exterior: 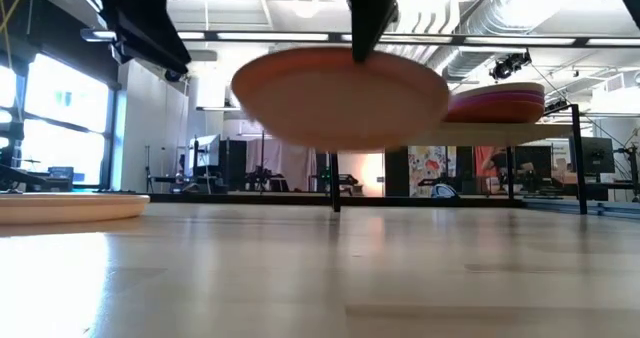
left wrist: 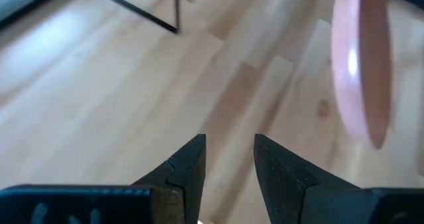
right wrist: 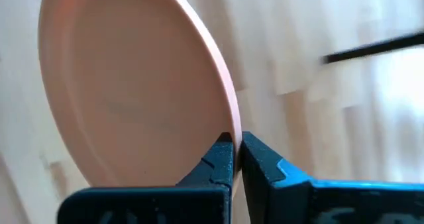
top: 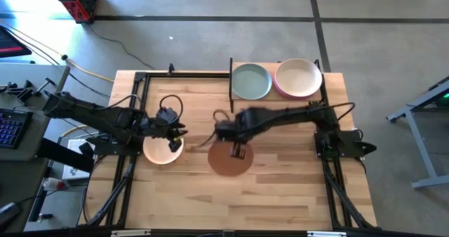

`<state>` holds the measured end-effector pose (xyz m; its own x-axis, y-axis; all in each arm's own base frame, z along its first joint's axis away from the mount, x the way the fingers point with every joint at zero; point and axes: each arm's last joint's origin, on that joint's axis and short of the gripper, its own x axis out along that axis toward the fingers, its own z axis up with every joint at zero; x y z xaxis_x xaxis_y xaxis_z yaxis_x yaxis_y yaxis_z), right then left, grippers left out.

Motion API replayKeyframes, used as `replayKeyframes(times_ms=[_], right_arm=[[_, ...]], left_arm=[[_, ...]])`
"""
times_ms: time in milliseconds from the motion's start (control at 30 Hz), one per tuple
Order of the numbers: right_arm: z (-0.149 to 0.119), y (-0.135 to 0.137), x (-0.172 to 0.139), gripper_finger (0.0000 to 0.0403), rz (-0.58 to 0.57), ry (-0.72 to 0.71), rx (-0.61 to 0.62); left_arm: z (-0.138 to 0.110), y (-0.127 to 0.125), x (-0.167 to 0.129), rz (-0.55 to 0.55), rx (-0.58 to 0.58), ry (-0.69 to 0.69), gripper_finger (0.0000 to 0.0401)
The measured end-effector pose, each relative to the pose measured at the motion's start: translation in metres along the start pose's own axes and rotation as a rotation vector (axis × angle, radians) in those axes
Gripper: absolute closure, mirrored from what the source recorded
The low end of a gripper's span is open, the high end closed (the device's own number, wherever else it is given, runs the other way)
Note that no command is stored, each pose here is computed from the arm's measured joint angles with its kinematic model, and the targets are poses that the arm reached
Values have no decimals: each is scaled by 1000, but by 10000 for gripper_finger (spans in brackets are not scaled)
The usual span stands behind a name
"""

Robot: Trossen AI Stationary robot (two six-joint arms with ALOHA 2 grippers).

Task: Place and stack plates onto a shelf
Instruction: Stack the brown plate on top of the light blue plate on the shelf

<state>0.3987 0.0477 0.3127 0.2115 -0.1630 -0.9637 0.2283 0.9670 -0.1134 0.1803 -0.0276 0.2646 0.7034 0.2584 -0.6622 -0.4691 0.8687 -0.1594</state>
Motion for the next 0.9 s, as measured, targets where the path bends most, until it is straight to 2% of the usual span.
replayKeyframes(times_ms=[333, 600, 900], right_arm=[[-10, -105, -61, 403, -119, -163, 155], [-26, -191, -88, 403, -189, -261, 295], [-41, -268, -92, 403, -115, -352, 404]], left_arm=[[11, 18, 6, 164, 59, -66, 286], [28, 30, 9, 276, 119, -175, 286], [53, 47, 11, 356, 161, -311, 286]])
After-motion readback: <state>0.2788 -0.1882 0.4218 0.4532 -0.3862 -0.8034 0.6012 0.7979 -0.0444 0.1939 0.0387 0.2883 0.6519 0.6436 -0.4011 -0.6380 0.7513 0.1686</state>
